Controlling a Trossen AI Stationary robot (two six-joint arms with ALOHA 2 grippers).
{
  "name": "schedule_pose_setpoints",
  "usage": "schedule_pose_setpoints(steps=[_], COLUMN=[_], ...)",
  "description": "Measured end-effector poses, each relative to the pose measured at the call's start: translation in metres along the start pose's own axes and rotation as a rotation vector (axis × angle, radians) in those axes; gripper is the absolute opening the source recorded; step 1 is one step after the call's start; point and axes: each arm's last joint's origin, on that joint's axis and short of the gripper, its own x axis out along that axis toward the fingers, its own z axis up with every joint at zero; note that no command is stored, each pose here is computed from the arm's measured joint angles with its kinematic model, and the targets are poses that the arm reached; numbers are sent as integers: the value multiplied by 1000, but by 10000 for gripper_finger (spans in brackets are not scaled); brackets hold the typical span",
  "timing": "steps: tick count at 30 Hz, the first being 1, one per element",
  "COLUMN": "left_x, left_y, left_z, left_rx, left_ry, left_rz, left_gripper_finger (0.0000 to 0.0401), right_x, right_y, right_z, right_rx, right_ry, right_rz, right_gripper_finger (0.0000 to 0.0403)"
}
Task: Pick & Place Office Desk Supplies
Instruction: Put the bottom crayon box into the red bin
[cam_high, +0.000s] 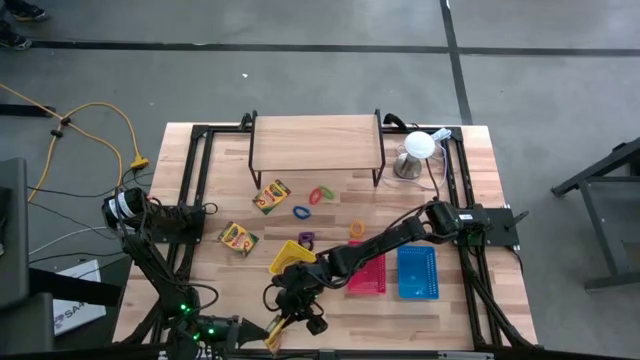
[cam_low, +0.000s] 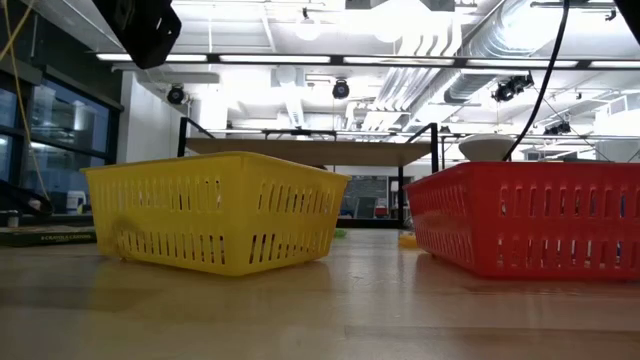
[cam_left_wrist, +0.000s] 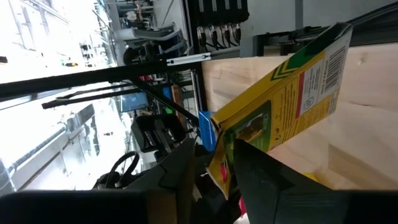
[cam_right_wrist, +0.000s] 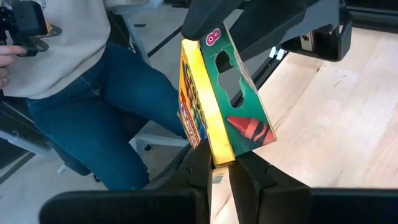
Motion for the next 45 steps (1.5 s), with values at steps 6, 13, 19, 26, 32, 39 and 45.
schedule_pose_setpoints(steps=[6, 13, 19, 26, 32, 39, 45], left_x=[0, 0, 0, 6, 11, 14, 14], left_y=[0, 0, -1, -10, -11, -8, -4], left_z=[0, -1, -2, -10, -16, -21, -23], left_rx=[-21, -49, -74, -85, -87, -91, -105], left_ry=[0, 27, 51, 95, 151, 205, 216], left_rz=[0, 7, 7, -49, -55, -31, -21], left_gripper_finger=[105, 105, 105, 105, 105, 105, 105], right_x=[0, 0, 0, 0, -4, -28, -44], right_y=[0, 1, 1, 2, 5, 22, 36], right_z=[-1, -4, -7, -10, -11, 3, 8], right_rx=[7, 57, 110, 157, 178, 167, 215], right_ry=[8, 41, 67, 102, 146, 214, 288], right_rz=[4, 4, 31, 47, 33, -44, -80], right_gripper_finger=[19, 18, 17, 17, 17, 17, 17])
